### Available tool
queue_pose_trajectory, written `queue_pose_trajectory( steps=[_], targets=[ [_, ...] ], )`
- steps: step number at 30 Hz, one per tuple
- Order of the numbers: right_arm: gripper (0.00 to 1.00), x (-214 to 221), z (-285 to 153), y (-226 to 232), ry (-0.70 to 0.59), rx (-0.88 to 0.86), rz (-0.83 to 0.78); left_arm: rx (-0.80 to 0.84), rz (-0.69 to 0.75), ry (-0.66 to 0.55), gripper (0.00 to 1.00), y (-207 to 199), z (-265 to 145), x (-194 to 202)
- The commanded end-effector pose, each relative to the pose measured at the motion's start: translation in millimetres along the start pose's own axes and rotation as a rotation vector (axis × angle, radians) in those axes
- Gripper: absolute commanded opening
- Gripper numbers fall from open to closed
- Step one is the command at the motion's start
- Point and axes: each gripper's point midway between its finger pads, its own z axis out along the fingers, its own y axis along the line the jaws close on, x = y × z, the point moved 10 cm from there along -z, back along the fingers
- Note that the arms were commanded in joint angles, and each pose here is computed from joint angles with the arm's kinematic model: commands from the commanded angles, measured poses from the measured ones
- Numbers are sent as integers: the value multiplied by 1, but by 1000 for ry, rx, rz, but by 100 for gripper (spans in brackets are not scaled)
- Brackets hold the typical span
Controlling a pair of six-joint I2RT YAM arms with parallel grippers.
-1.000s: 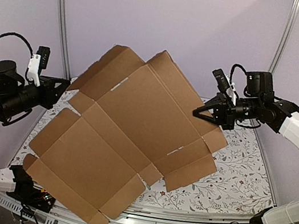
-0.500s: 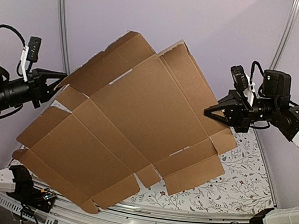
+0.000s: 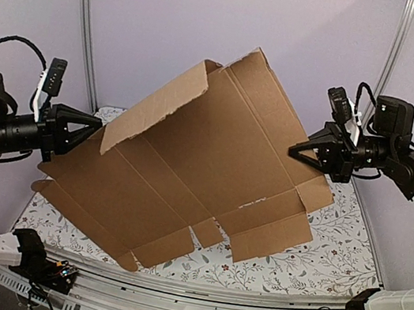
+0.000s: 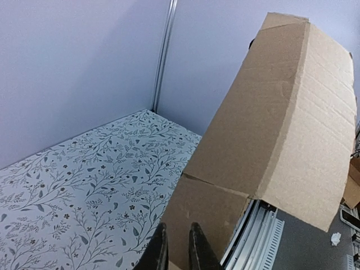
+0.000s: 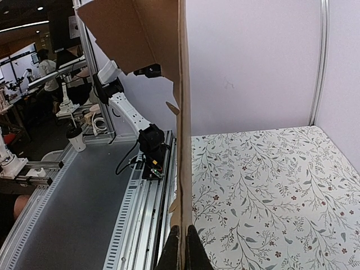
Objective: Fold the paper box
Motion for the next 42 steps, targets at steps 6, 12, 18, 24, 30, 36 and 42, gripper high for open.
queue_pose_trajectory(
  steps=[6, 12, 18, 24, 30, 36, 42],
  targets=[
    [0, -4, -3, 5, -25, 32, -5, 71, 0, 60, 14, 0, 16, 2],
    [0, -5, -3, -1, -58, 86, 1, 103, -12, 68, 13, -1, 23, 1],
    [0, -11, -1, -7, -99, 118, 49, 128, -28, 94, 13, 1, 32, 5],
    [0, -15, 0, -11, -119, 117, 69, 130, -39, 118, 12, 4, 40, 9],
    [0, -17, 1, -11, -125, 99, 82, 122, -46, 125, 12, 7, 49, 13],
    [0, -22, 1, -7, -141, 88, 77, 123, -54, 140, 11, 11, 58, 16],
    [0, -31, -1, -1, -160, 80, 77, 122, -57, 156, 10, 13, 66, 19]
  ],
)
